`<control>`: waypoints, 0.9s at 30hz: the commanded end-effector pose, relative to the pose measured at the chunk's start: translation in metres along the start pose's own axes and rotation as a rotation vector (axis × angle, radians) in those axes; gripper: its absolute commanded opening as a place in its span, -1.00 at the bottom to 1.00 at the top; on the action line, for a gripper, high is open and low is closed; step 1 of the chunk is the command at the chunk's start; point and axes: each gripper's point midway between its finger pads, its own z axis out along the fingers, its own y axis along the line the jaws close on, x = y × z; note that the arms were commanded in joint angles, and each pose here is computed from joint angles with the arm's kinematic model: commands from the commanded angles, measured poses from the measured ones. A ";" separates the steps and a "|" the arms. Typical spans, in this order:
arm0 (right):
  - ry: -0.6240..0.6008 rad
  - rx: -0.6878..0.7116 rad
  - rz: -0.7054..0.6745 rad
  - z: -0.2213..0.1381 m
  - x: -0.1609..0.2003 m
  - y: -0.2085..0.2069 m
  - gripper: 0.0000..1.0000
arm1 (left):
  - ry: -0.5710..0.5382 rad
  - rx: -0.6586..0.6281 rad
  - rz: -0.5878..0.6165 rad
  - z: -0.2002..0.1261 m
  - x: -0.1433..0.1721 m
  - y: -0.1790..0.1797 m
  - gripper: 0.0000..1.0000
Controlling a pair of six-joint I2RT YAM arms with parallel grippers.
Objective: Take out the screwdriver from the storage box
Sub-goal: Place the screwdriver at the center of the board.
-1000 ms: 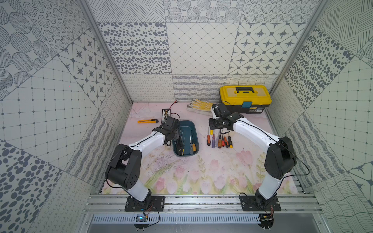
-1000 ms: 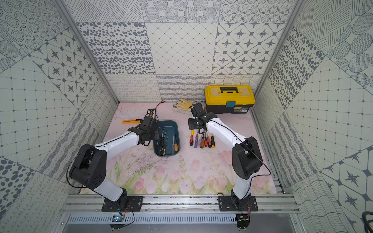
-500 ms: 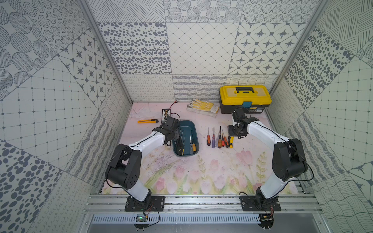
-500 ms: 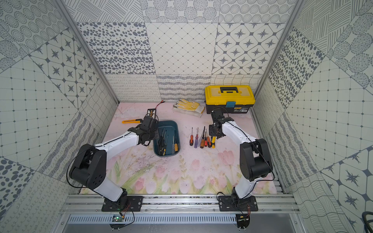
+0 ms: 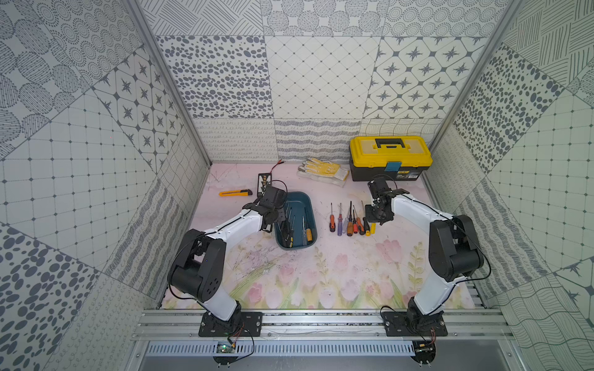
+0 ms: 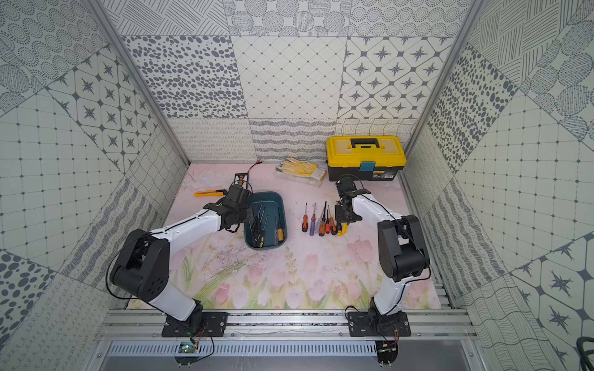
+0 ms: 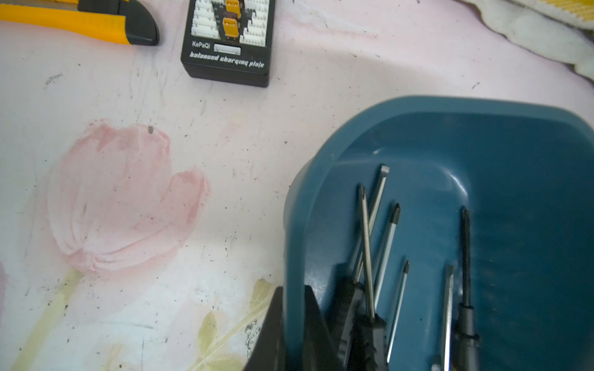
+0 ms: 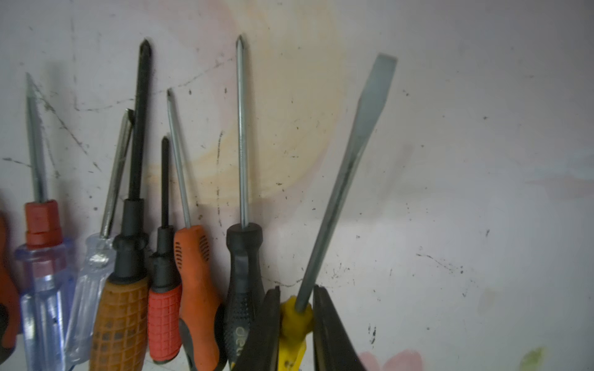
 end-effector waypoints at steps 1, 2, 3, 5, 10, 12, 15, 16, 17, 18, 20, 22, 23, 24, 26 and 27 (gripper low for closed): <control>0.015 0.033 -0.021 0.011 0.002 -0.005 -1.00 | -0.075 0.031 -0.022 -0.005 -0.021 -0.007 -1.00; 0.021 0.035 -0.024 0.013 0.003 -0.005 -1.00 | -0.074 0.030 -0.022 -0.005 -0.020 -0.007 -1.00; 0.025 0.036 -0.025 0.015 0.003 -0.005 -1.00 | -0.076 0.030 -0.022 -0.005 -0.021 -0.007 -1.00; 0.034 0.039 -0.028 0.019 0.003 -0.004 -1.00 | -0.075 0.031 -0.020 -0.005 -0.021 -0.007 -1.00; 0.052 0.034 -0.033 0.026 0.005 -0.002 -0.98 | -0.073 0.029 -0.019 -0.005 -0.020 -0.007 -1.00; 0.058 0.028 -0.034 0.028 0.005 0.000 -0.92 | -0.075 0.029 -0.018 -0.006 -0.021 -0.007 -1.00; 0.069 0.001 -0.033 0.031 0.005 0.006 -0.87 | -0.076 0.032 -0.019 -0.006 -0.022 -0.008 -1.00; 0.072 -0.010 -0.030 0.032 0.005 0.008 -0.85 | -0.074 0.032 -0.019 -0.005 -0.022 -0.008 -1.00; 0.074 -0.017 -0.029 0.033 0.004 0.009 -0.85 | -0.075 0.032 -0.019 -0.006 -0.022 -0.008 -1.00; 0.077 -0.021 -0.027 0.033 0.005 0.010 -0.84 | -0.075 0.032 -0.019 -0.006 -0.022 -0.008 -1.00; 0.079 -0.027 -0.025 0.034 0.004 0.011 -0.78 | -0.077 0.031 -0.018 -0.006 -0.023 -0.008 -1.00; 0.082 -0.032 -0.026 0.035 0.004 0.013 -0.69 | -0.077 0.030 -0.016 -0.007 -0.023 -0.008 -1.00; 0.082 -0.032 -0.024 0.035 0.004 0.013 -0.66 | -0.078 0.030 -0.016 -0.006 -0.023 -0.008 -1.00; 0.083 -0.031 -0.025 0.036 0.004 0.013 -0.62 | -0.078 0.030 -0.016 -0.007 -0.023 -0.008 -1.00; 0.085 -0.026 -0.026 0.037 0.005 0.012 -0.57 | -0.077 0.031 -0.016 -0.007 -0.023 -0.008 -1.00; 0.084 -0.025 -0.025 0.036 0.005 0.012 -0.53 | -0.078 0.030 -0.016 -0.006 -0.023 -0.007 -1.00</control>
